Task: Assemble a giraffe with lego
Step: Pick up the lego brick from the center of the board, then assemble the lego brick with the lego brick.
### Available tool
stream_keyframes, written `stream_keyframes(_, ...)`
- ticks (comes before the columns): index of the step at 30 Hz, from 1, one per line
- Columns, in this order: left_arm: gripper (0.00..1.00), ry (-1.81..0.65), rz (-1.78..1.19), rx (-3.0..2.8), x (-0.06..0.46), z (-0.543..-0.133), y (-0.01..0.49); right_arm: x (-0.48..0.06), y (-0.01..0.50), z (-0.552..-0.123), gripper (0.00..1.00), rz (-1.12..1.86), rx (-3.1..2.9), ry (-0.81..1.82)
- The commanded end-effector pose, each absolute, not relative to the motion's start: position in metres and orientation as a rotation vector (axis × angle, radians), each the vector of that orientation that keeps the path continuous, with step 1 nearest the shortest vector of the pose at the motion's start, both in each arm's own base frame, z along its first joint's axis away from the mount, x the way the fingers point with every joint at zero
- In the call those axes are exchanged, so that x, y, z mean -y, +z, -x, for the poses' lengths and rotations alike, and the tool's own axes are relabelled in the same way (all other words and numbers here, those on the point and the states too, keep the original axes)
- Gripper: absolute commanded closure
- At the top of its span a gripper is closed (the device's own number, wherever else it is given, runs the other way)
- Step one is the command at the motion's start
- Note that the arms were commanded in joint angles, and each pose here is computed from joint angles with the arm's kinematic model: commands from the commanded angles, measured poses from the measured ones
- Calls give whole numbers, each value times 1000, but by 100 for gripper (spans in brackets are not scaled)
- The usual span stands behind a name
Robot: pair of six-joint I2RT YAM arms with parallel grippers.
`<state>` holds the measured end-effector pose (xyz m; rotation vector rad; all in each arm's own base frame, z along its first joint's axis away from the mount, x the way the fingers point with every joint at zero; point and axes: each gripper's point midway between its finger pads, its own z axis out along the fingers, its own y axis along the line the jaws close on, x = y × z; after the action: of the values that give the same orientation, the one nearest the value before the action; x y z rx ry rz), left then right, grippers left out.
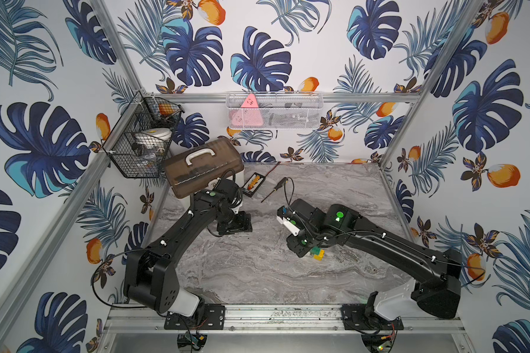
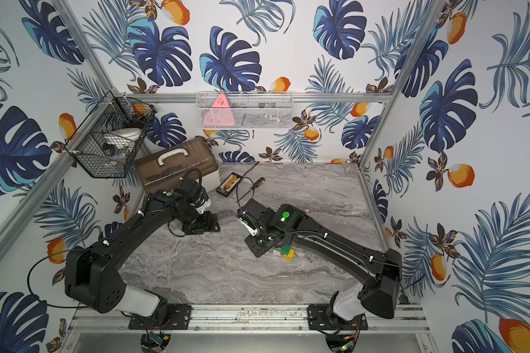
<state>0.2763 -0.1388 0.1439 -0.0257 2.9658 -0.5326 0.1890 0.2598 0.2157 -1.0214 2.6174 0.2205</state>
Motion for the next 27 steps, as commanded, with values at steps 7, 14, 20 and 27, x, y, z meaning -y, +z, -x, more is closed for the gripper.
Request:
stream_keyframes(7, 22, -577, -126, -2950, 170, -271, 150, -209, 239, -225, 86, 1343, -2443, 223)
stream_keyframes(14, 22, -591, -187, -2968, 185, -256, 156, -207, 229, -229, 85, 1480, -2397, 261)
stream_keyframes(20, 22, -605, -193, -2971, 190, -250, 159, -188, 223, -226, 85, 1537, -2363, 208)
stream_keyframes(27, 22, -615, -210, -2967, 194, -246, 158, -201, 216, -236, 85, 1547, -2394, 284)
